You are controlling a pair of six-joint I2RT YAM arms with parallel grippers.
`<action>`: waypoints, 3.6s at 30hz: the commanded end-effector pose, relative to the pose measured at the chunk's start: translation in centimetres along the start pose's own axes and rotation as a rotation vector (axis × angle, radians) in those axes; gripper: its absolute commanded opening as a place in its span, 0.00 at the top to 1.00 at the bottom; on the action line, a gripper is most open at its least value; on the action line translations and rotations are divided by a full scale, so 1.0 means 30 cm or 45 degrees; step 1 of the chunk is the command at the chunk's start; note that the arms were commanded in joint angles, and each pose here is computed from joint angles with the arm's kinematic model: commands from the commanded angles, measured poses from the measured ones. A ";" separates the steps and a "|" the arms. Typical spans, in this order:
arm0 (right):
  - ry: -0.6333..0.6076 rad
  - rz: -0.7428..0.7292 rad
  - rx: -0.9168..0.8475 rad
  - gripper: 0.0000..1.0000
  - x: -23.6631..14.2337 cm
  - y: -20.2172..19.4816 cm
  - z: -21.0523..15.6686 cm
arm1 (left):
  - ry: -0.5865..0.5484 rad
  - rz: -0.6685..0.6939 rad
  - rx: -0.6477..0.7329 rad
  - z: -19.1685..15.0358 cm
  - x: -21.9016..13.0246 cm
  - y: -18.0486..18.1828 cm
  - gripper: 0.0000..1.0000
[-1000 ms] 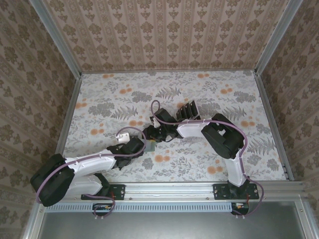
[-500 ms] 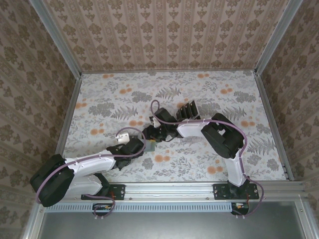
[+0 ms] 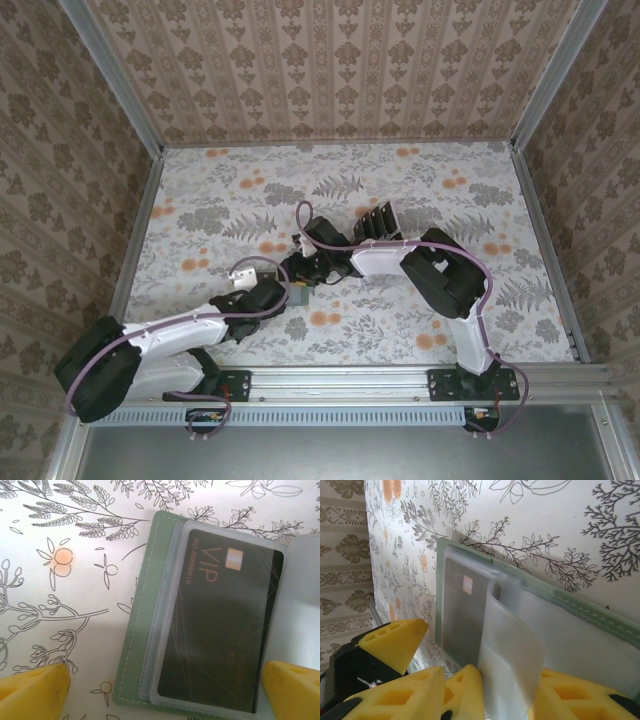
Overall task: Put the credit cards into the card holder
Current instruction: Flip over the card slot on the card holder, then pick up the credit card from the storage box.
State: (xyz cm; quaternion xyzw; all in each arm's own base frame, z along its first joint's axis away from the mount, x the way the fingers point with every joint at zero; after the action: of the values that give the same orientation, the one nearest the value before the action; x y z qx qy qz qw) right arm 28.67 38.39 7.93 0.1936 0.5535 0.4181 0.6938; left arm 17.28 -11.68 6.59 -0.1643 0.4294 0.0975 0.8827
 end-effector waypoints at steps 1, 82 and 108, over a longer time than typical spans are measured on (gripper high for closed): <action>0.014 0.041 -0.033 0.54 -0.011 0.051 0.006 | -0.030 0.004 0.013 0.028 -0.036 0.025 0.00; 0.167 -1.295 -0.242 0.67 -0.594 -0.288 0.253 | 0.094 -0.077 -0.044 0.170 -0.024 0.064 0.00; 0.231 -1.210 -0.184 0.87 -0.498 -0.345 0.242 | 0.092 -0.084 -0.065 0.172 -0.024 0.077 0.00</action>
State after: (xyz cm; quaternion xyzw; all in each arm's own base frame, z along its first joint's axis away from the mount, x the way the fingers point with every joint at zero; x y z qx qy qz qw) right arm 38.74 21.92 11.89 -0.1743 0.5986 0.1010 0.7753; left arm 19.91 -7.85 9.67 -0.2073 0.4549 0.0765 0.8627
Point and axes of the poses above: each hand's point on the last joint's axis, 136 mm out from that joint toward the fingers, its own x axis out along the fingers, its own y axis along the line the jaws close on, z = x × y, the point moved 5 cm from there along -x, back along the fingers, and after that the axes turned 11 degrees about -x, right-handed, at the moved point
